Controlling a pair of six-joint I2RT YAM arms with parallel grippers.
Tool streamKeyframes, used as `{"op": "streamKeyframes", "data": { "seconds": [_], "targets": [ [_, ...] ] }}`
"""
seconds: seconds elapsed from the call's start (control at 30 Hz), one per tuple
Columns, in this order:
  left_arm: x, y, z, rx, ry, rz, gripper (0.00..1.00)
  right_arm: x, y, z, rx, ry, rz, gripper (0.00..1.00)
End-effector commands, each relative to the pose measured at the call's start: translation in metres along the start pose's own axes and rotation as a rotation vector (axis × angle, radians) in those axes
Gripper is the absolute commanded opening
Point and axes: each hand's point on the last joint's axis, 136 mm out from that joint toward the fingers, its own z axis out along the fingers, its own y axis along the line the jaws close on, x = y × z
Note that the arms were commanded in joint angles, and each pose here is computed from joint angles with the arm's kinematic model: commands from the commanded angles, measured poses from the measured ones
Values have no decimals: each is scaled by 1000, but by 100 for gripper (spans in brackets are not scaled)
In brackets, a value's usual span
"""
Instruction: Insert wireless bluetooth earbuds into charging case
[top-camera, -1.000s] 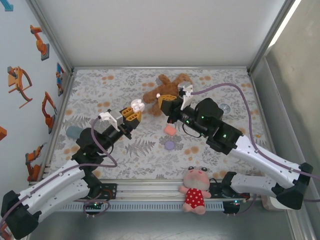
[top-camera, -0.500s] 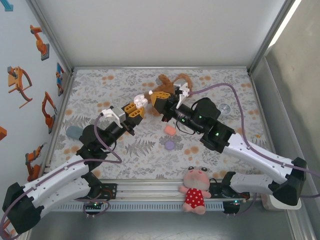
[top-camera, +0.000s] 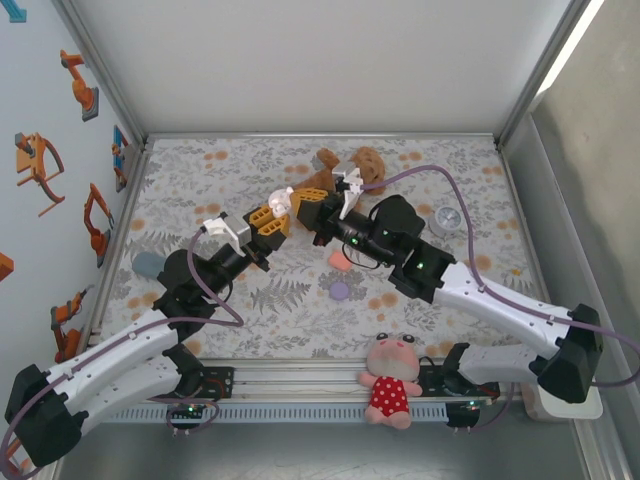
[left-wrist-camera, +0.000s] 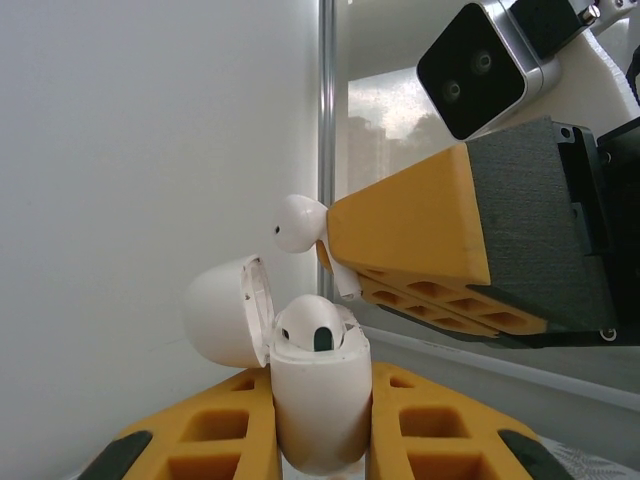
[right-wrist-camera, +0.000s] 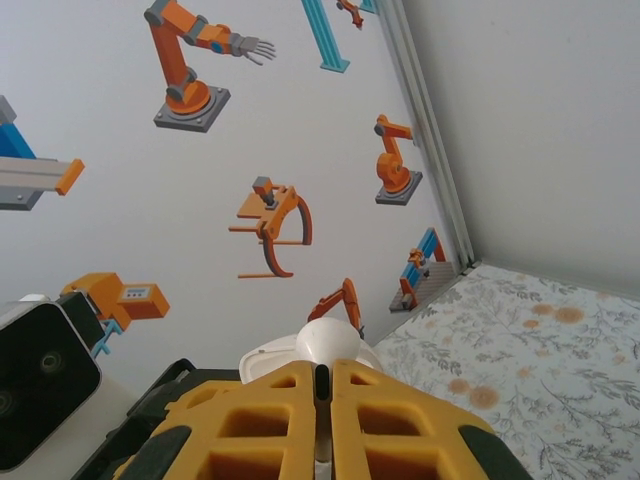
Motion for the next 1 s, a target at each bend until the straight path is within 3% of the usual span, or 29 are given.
{"op": "streamKeyframes", "data": {
  "seconds": [0.0, 0.97],
  "targets": [
    [-27, -4, 4, 20, -75, 31, 0, -13, 10, 1, -37, -45, 9, 9],
    [-31, -3, 1, 13, -88, 29, 0, 9, 3, 5, -5, 7, 9, 8]
  ]
}}
